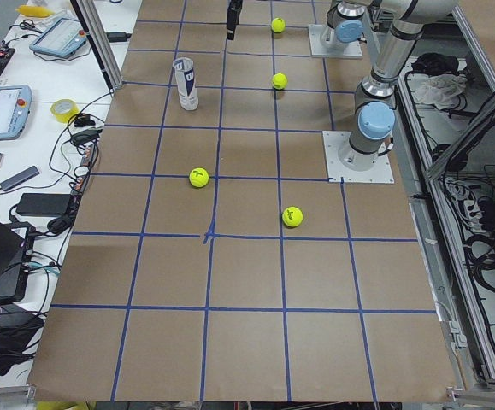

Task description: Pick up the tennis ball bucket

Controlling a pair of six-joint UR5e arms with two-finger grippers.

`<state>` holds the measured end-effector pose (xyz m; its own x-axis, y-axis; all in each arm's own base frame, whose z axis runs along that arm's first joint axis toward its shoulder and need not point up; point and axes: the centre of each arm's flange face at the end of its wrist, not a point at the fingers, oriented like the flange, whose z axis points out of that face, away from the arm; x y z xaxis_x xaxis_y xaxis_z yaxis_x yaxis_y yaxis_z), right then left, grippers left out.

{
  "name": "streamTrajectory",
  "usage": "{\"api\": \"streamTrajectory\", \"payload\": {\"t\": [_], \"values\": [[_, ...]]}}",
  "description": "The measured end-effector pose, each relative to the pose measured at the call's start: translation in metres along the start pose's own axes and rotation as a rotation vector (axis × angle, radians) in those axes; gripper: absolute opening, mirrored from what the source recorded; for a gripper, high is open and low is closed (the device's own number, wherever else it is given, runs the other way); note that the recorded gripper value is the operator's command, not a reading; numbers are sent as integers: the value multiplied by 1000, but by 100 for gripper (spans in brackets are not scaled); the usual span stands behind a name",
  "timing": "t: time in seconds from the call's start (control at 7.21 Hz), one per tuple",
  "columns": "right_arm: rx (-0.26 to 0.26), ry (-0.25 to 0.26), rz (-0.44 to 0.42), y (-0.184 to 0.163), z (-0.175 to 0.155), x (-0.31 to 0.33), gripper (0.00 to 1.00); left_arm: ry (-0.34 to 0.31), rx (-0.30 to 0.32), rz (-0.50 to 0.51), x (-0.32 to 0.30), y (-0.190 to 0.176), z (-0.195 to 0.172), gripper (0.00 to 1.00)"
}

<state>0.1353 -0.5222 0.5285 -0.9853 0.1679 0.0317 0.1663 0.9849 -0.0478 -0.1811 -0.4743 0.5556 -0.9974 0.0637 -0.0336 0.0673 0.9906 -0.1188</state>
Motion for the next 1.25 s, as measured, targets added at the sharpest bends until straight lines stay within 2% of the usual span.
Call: {"api": "streamTrajectory", "payload": {"t": [0.28, 1.25], "values": [[3, -1, 1, 0, 0, 0, 100, 66, 14, -97, -39, -3, -11, 100], [-8, 0, 0, 1, 2, 0, 100, 78, 4, -107, -47, 4, -7, 100]]}}
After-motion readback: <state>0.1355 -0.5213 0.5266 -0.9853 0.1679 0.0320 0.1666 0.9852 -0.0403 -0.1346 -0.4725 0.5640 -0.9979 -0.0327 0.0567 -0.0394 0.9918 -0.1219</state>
